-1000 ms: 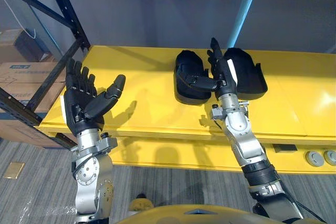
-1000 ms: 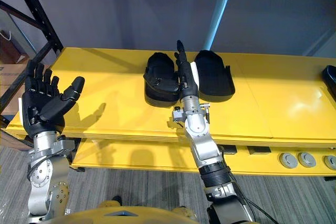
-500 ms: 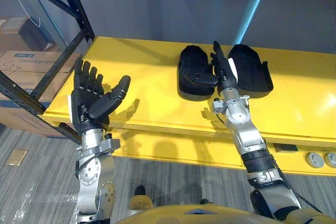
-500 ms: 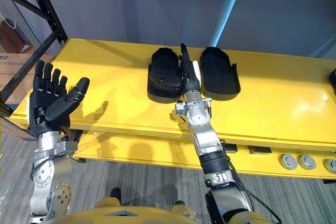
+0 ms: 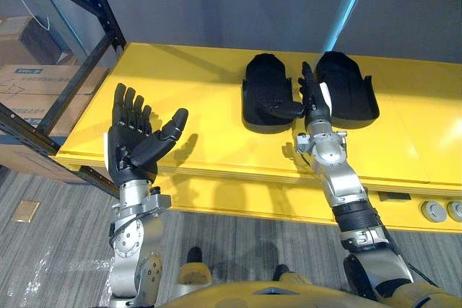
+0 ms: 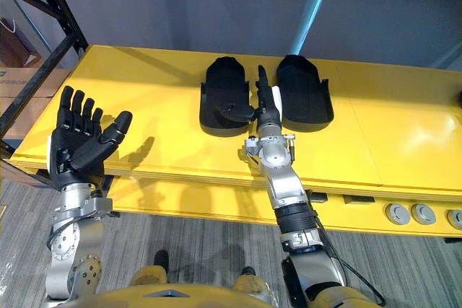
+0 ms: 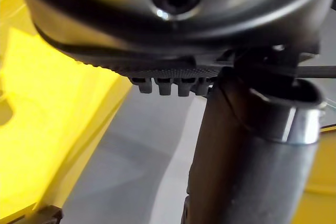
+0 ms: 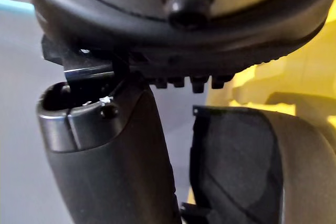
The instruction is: Walk over and take three plastic housings, then place them on the shelf
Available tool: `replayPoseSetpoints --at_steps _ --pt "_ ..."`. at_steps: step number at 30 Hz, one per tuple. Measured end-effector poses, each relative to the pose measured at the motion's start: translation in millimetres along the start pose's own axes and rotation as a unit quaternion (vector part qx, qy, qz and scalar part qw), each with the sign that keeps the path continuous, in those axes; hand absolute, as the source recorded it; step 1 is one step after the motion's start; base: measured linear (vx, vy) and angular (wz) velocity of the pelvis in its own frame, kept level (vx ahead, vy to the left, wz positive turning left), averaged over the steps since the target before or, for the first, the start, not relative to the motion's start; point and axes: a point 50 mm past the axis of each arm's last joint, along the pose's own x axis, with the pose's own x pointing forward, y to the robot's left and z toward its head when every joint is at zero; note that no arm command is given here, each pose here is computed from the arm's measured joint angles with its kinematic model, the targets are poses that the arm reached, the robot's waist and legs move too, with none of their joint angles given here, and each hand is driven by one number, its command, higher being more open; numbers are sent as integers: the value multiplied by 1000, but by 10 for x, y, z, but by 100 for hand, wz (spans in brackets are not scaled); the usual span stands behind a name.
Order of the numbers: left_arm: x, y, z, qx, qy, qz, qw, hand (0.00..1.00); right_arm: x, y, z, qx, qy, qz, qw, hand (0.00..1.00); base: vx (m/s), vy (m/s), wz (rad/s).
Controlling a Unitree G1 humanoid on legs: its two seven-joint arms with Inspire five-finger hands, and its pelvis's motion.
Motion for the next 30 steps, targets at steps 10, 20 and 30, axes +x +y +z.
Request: replayPoseSetpoints --at_steps 10,20,30 --pt "-5 -10 -7 -1 2 -2 1000 100 14 44 -72 -4 19 35 999 100 0 0 0" --pt "-5 -20 -7 -1 2 -12 1000 100 25 202 -38 -7 6 102 995 100 -1 0 0" --pt "-6 -21 -7 -1 2 -16 1000 100 22 250 3 -18 -15 97 995 100 -5 -3 2"
